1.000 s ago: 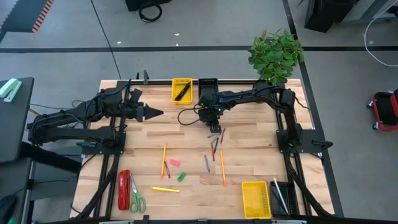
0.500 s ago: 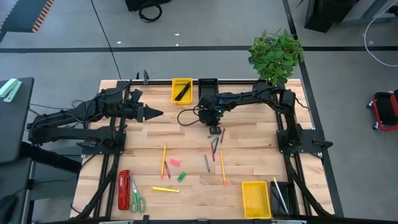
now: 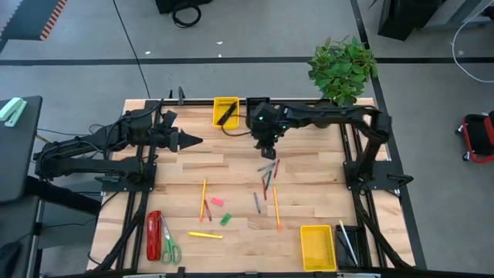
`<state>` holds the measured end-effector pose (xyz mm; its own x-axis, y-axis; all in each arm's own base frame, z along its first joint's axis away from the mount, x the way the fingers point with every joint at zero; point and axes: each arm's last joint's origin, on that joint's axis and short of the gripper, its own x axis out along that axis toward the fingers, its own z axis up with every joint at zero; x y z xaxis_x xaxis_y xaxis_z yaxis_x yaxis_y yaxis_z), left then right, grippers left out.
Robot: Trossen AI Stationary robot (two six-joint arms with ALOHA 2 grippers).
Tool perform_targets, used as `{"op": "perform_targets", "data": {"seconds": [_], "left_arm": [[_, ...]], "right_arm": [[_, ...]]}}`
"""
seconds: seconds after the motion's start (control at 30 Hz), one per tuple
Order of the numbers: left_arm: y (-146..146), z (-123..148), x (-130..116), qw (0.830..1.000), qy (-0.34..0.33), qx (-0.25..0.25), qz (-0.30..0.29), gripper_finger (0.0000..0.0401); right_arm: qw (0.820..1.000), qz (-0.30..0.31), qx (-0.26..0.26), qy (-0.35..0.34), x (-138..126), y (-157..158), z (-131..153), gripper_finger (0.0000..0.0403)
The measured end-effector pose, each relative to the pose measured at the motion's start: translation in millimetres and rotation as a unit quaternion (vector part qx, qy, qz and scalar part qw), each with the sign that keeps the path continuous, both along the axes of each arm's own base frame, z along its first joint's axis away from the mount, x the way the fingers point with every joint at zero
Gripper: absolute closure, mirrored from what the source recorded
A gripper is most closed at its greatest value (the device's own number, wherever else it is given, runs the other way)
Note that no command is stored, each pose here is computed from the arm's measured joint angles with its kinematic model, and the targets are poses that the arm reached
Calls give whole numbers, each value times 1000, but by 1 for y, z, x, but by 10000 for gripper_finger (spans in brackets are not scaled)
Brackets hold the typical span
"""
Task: Sort crayons/erasers/pens/pencils in bins
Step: Put the top green crayon into the bottom yellow bin
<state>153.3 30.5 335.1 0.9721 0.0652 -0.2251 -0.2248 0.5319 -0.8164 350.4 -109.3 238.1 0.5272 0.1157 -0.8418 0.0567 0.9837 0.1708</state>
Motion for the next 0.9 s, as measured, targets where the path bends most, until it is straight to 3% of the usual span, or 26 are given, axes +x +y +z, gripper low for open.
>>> {"op": "perform_targets", "data": {"seconds": [0.2, 0.4, 0.6, 0.9], "left_arm": [[0, 0, 0, 1000, 0, 4, 1, 379], [1, 0, 0, 1000, 0, 8, 9, 378], [1, 1, 0, 1000, -3, 3, 10, 388], [2, 1, 0, 1000, 0, 29, 10, 378]], "right_arm": [[995, -81, -18, -50, -22, -17, 38, 376], [984, -136, -39, -105, -21, -55, 41, 375], [983, -164, 14, -83, -19, -70, 33, 375], [973, -196, 100, -76, -35, -38, 65, 374]]}}
